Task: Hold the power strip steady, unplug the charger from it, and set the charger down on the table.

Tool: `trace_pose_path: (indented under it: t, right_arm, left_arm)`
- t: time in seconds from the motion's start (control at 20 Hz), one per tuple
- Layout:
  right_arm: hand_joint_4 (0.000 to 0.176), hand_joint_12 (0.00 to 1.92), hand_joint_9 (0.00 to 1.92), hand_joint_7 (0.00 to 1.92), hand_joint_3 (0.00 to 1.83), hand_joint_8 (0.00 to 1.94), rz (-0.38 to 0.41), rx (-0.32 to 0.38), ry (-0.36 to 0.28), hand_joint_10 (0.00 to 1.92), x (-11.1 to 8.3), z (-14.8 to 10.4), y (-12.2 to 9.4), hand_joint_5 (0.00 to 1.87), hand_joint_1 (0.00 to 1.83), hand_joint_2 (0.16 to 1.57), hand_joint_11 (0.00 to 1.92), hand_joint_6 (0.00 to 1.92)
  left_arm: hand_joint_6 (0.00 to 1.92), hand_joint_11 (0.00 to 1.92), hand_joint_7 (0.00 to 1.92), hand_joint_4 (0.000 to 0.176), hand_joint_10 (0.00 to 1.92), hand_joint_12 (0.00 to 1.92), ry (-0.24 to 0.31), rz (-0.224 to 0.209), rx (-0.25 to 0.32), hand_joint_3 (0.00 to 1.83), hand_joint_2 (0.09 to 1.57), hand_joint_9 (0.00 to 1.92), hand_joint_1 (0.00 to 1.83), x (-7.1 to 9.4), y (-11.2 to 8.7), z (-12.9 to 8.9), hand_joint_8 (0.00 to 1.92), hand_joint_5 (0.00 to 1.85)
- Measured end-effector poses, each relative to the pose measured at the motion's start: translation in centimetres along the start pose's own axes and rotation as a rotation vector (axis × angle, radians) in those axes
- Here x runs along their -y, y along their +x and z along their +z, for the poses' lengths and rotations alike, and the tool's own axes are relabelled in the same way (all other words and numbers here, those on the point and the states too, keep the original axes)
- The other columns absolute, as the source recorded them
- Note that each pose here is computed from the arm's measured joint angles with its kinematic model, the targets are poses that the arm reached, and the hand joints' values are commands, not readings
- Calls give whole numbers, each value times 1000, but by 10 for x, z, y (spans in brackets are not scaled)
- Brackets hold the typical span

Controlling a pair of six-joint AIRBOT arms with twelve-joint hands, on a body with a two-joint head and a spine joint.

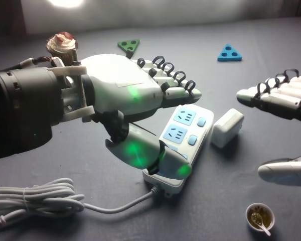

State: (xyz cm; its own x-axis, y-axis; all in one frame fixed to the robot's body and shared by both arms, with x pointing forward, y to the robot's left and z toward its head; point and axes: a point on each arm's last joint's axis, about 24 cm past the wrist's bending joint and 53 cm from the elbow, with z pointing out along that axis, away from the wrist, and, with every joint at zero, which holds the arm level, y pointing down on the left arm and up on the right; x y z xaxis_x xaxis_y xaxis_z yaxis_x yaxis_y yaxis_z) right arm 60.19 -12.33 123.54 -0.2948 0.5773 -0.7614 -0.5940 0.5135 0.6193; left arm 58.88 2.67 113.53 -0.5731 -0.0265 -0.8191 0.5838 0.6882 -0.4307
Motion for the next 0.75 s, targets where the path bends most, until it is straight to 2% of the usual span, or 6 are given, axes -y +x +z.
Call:
trace_pose_path:
  t: [0.2, 0.45, 0.75]
  right_arm:
    - [0, 54, 282, 270, 1, 5, -35, -13, -31, 7, -3, -3, 4, 195, 204, 1040, 266, 7]
    - [0, 57, 284, 274, 4, 5, -41, 3, -34, 5, -1, -3, -1, 207, 226, 1056, 281, 7]
    - [0, 50, 276, 265, 2, 0, -52, -4, -47, 0, -4, -3, 2, 192, 257, 1060, 274, 0]
  left_arm:
    - [6, 93, 85, 0, 4, 7, 7, 2, 10, 1, 1011, 79, 0, 1, -4, -1, 4, 57]
    - [3, 87, 76, 0, 0, 4, 5, 4, 40, 0, 1011, 69, 0, -3, -17, -8, 0, 47]
    - [4, 102, 93, 0, 4, 10, -1, 4, 42, 3, 1018, 87, 0, -4, -18, -11, 4, 59]
